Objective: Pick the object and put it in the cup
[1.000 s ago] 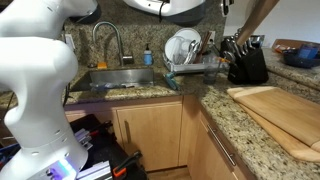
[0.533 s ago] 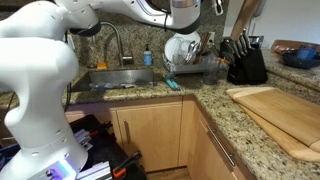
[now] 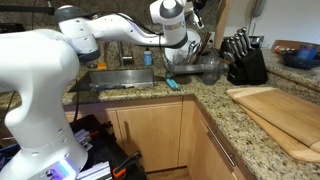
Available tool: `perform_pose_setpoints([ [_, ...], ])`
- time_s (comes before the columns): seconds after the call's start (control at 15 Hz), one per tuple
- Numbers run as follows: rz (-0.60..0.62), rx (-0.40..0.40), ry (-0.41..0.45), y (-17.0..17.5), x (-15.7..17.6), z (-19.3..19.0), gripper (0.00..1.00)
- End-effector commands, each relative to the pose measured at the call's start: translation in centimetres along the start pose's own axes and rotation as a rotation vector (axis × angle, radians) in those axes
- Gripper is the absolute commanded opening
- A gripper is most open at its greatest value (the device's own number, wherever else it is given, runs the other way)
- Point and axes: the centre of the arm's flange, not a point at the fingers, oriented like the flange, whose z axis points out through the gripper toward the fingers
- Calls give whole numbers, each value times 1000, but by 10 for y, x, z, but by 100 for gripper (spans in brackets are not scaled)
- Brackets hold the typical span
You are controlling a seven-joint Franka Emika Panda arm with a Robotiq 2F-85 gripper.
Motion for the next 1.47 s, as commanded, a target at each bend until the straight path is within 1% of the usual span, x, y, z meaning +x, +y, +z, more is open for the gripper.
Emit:
perform_pose_setpoints([
  [0.0, 22, -9, -10, 6, -5, 6, 0],
  [0.13, 90, 24, -32, 0, -26, 4, 0],
  [0.33, 172, 88, -61, -23, -50, -6, 0],
  [0.4, 149, 48, -62, -29, -26, -4, 0],
  [0.47, 159, 60, -69, -36, -30, -7, 0],
  [0.67, 162, 55, -67, -34, -28, -6, 0],
  [0.87, 139, 48, -27, -31, -41, 4, 0],
  [0.93, 165, 53, -55, -33, -24, -4, 2],
  [1.2, 172, 53, -52, -34, -23, -5, 2],
  [1.27, 173, 43, -51, -34, -25, 0, 1],
  [1.4, 110, 9, 0, -21, -40, 13, 0],
])
